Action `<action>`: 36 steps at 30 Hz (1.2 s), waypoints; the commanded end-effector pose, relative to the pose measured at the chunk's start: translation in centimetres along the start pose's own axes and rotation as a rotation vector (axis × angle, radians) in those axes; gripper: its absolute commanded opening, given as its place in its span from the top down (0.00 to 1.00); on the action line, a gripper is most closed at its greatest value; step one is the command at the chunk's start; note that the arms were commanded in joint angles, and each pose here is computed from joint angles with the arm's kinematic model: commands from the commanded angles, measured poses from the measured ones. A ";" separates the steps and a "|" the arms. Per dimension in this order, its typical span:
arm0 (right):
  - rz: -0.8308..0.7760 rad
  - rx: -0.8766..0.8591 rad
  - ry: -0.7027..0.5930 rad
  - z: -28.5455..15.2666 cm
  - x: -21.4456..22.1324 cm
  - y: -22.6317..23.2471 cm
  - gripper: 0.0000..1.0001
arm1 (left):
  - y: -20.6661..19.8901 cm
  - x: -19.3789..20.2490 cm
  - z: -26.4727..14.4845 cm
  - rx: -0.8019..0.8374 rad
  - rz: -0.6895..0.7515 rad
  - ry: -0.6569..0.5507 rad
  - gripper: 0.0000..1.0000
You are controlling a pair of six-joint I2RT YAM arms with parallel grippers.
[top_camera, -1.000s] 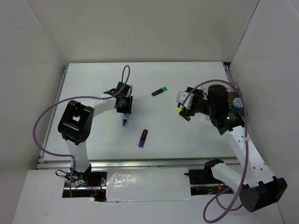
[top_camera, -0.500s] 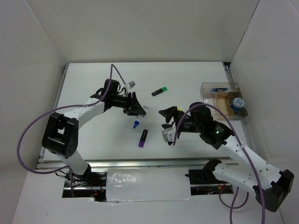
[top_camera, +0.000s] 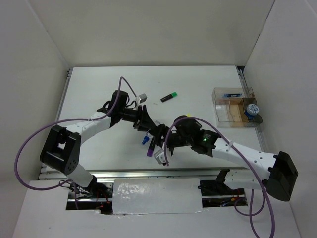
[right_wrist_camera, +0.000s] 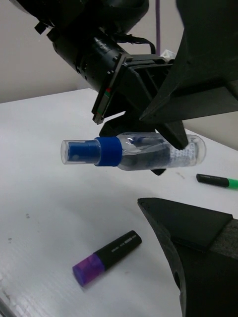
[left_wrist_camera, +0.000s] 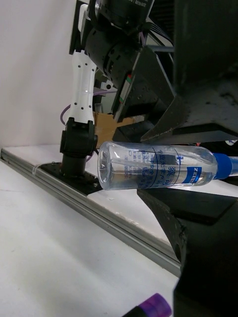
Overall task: Sort the stationery into containers
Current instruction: Pick up the stationery from the center of the board, then place the stationery in the storage box.
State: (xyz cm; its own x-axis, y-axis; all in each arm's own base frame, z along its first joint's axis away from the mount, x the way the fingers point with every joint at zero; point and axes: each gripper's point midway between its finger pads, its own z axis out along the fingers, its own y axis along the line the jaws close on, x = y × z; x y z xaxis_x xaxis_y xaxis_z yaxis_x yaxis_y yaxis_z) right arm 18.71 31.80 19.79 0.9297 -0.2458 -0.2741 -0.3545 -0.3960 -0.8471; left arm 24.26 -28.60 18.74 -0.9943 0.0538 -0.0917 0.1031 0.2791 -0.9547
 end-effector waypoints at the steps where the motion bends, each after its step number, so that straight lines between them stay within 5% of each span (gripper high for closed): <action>1: -0.077 0.086 0.009 0.7 -0.1 -3.0 0.35 | -2.6 0.6 -0.2 0.075 0.055 0.023 1.00; 18: -0.018 0.071 0.052 1.3 3.4 -2.3 0.65 | -3.3 1.7 0.1 0.074 0.102 0.043 0.98; 19: -0.005 0.079 0.047 1.2 3.3 -2.6 0.70 | -3.3 1.7 0.2 0.073 0.111 0.044 0.75; 22: 0.029 0.112 0.031 0.6 2.6 -3.3 0.90 | -3.3 1.1 0.2 0.046 0.158 0.012 0.26; 23: 0.041 0.122 0.028 0.5 2.4 -3.4 0.99 | -3.0 0.9 0.1 0.022 0.162 0.007 0.01; 29: 0.201 0.218 0.087 -3.4 1.7 -4.7 1.00 | -0.9 -3.5 -2.5 -0.252 0.345 -0.158 0.01; 33: 0.530 0.325 0.225 -8.0 4.6 -5.0 1.00 | 1.6 -8.6 -7.4 -0.477 0.365 -0.431 0.01; 36: 1.056 0.444 0.385 -13.0 9.9 -4.7 1.00 | 1.8 -10.2 -9.6 -0.539 0.425 -0.574 0.01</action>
State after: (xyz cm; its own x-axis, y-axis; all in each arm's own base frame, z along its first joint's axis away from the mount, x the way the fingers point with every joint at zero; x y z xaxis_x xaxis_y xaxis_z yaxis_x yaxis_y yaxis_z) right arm 25.50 24.03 25.35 0.5287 -0.5599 -0.6380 -0.7127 0.1155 -0.6919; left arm 32.65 -22.33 20.73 -0.8247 -0.1563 -0.5436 0.3316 0.6450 -0.6885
